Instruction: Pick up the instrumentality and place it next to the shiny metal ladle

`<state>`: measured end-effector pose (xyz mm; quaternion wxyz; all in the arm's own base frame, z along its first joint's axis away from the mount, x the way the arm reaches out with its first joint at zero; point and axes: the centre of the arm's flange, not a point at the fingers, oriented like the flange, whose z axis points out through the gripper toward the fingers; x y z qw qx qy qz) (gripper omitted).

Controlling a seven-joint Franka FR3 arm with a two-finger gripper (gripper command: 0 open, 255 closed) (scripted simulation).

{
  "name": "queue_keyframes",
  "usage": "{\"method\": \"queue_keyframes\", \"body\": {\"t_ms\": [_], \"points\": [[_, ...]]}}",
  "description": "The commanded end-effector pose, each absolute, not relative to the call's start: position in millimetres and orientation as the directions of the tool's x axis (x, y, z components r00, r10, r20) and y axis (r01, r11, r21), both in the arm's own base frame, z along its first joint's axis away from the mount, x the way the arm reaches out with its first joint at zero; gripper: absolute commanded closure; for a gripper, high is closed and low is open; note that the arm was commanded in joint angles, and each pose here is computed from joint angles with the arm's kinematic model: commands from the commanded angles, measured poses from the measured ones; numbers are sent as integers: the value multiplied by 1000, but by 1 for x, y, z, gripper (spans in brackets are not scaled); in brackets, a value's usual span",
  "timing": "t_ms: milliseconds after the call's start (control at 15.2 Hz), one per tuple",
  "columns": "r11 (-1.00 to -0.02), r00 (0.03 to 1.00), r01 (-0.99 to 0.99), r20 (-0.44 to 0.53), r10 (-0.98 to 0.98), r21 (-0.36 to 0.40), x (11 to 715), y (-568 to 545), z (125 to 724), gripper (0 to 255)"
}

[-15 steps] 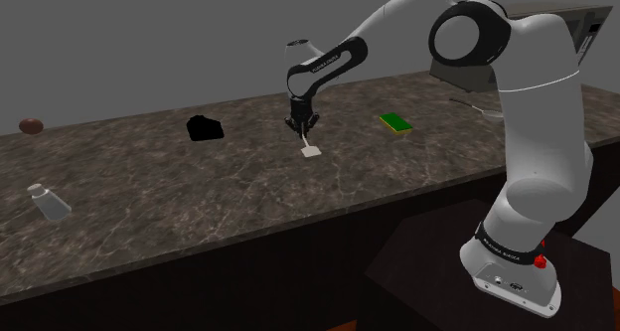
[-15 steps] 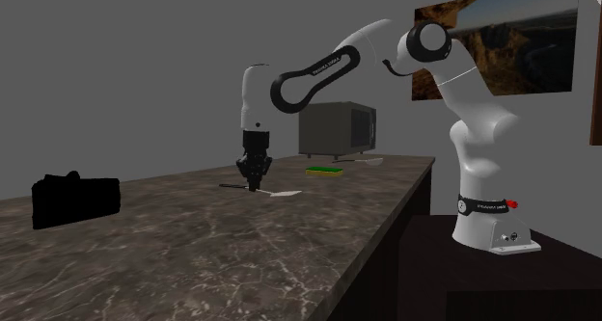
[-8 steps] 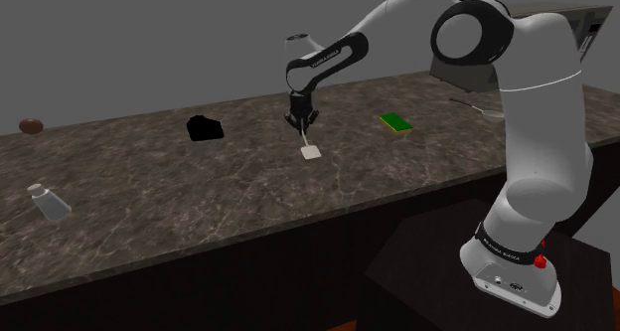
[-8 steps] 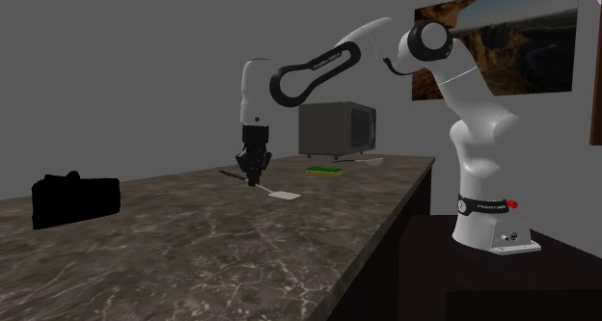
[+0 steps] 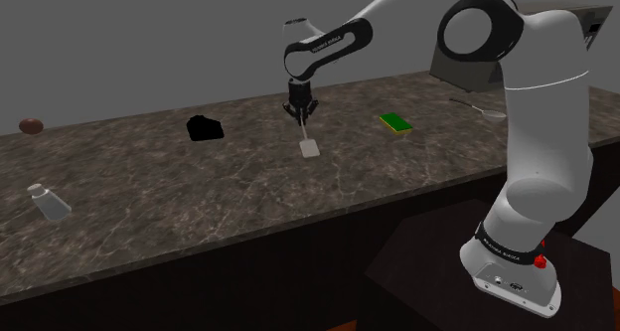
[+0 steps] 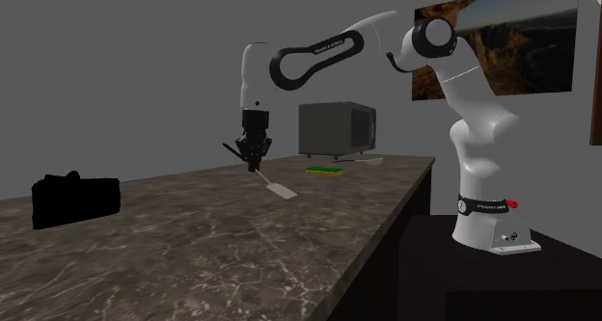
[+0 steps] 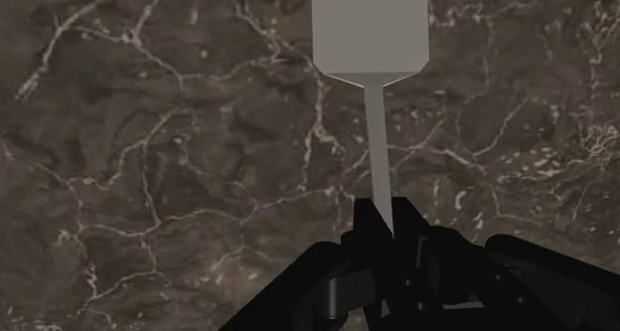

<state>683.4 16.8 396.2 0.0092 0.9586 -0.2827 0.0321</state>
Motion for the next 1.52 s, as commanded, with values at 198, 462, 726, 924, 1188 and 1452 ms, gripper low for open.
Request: {"method": "queue_keyframes", "body": {"t_ms": [198, 462, 726, 924, 1188, 1452], "points": [[-840, 838, -543, 66, -541, 0, 683, 16, 423, 255], [-840, 838, -543, 66, -541, 0, 683, 16, 444, 255], [-840, 838, -543, 66, -541, 0, 651, -8, 448, 255], [-840, 838, -543, 66, -541, 0, 619, -31, 449, 255], [-840, 838, -543, 66, -541, 0, 577, -63, 449, 255], [-840, 838, -543, 66, -541, 0, 534, -94, 449, 255]]}}
